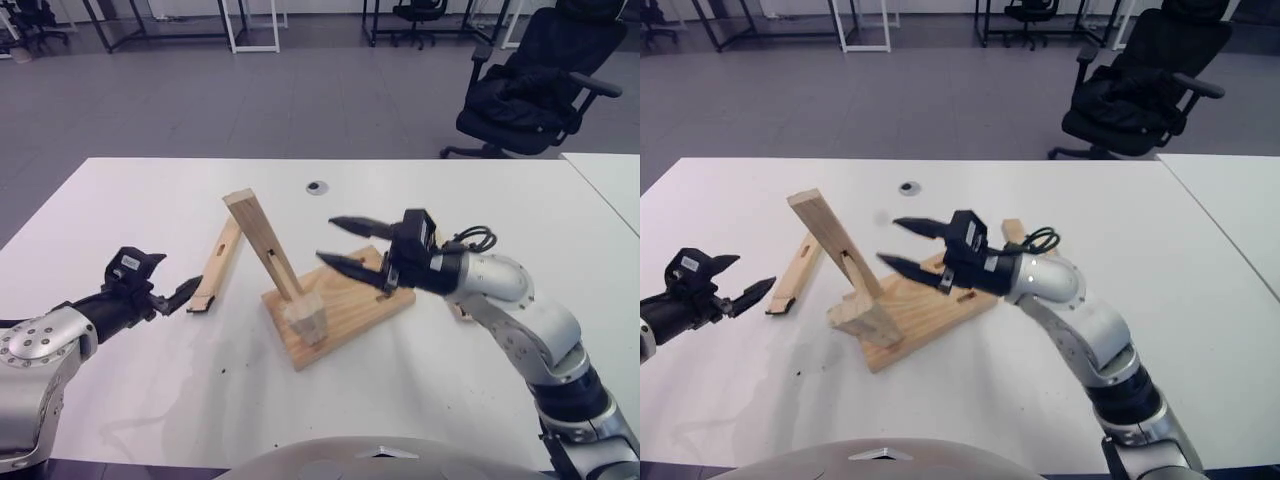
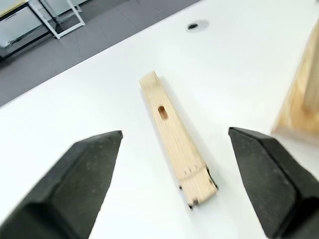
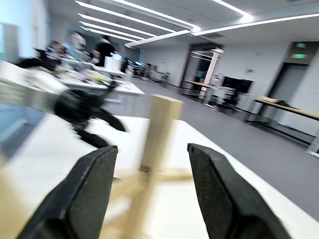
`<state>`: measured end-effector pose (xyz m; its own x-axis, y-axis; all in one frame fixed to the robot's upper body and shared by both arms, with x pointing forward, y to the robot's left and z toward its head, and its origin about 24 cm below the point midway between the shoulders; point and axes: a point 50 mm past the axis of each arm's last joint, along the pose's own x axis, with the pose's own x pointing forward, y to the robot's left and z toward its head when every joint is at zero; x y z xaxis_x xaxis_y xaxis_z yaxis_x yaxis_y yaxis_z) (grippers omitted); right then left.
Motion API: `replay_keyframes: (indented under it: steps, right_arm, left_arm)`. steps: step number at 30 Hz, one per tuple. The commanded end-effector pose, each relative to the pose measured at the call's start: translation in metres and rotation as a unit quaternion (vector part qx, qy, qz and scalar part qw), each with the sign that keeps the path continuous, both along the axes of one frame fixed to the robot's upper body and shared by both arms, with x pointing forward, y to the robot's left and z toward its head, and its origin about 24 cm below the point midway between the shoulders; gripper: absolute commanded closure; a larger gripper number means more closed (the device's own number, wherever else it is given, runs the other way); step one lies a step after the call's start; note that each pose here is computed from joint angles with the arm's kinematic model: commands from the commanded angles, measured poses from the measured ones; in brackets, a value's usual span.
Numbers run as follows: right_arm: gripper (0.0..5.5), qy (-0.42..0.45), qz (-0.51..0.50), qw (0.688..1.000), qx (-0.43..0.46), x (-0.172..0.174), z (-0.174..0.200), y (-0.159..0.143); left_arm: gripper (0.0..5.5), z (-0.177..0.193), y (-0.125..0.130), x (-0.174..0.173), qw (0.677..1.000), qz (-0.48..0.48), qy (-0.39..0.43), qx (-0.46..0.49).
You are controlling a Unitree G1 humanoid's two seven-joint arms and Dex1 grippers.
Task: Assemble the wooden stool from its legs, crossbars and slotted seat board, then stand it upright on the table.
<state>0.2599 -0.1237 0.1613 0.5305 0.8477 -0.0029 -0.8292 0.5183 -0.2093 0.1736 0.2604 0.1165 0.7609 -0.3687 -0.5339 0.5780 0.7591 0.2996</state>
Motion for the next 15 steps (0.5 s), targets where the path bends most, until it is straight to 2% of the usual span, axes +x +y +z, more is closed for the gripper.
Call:
replay_keyframes:
  steps: [1,4,6,8,10,12,14,15]
  right_arm:
    - [2.89,0.053,-0.147,0.972,-0.175,0.045,-0.052,-0.053]
    - [2.89,0.087,-0.138,0.952,-0.258,0.038,-0.099,-0.068]
    - [2.89,0.115,-0.123,0.945,-0.28,0.03,-0.113,-0.076]
    - [2.89,0.133,-0.024,0.921,-0.366,0.006,-0.133,-0.078]
    - [2.89,0.158,0.08,0.918,-0.354,-0.024,-0.133,-0.062]
    - [2.89,0.184,0.143,0.933,-0.273,-0.048,-0.12,-0.044]
    - [2.89,0.192,0.162,0.942,-0.221,-0.056,-0.11,-0.033]
    - [2.89,0.179,0.139,0.947,-0.226,-0.049,-0.107,-0.033]
  left_arm:
    - [1.57,-0.043,-0.04,-0.005,0.987,-0.137,0.065,0.061]
    - [1.57,-0.077,-0.05,0.004,0.973,-0.185,0.081,0.114]
    - [1.57,-0.079,-0.063,0.024,0.981,-0.171,0.043,0.077]
    - [1.57,-0.081,-0.073,0.042,0.987,-0.157,0.023,0.039]
    - [1.57,-0.085,-0.076,0.056,0.984,-0.168,0.023,0.047]
    - [1.57,-0.092,-0.088,0.083,0.982,-0.182,0.028,0.029]
    - [1.57,-0.094,-0.112,0.117,0.981,-0.191,0.024,-0.022]
    - [1.57,-0.089,-0.118,0.141,0.984,-0.179,0.005,-0.022]
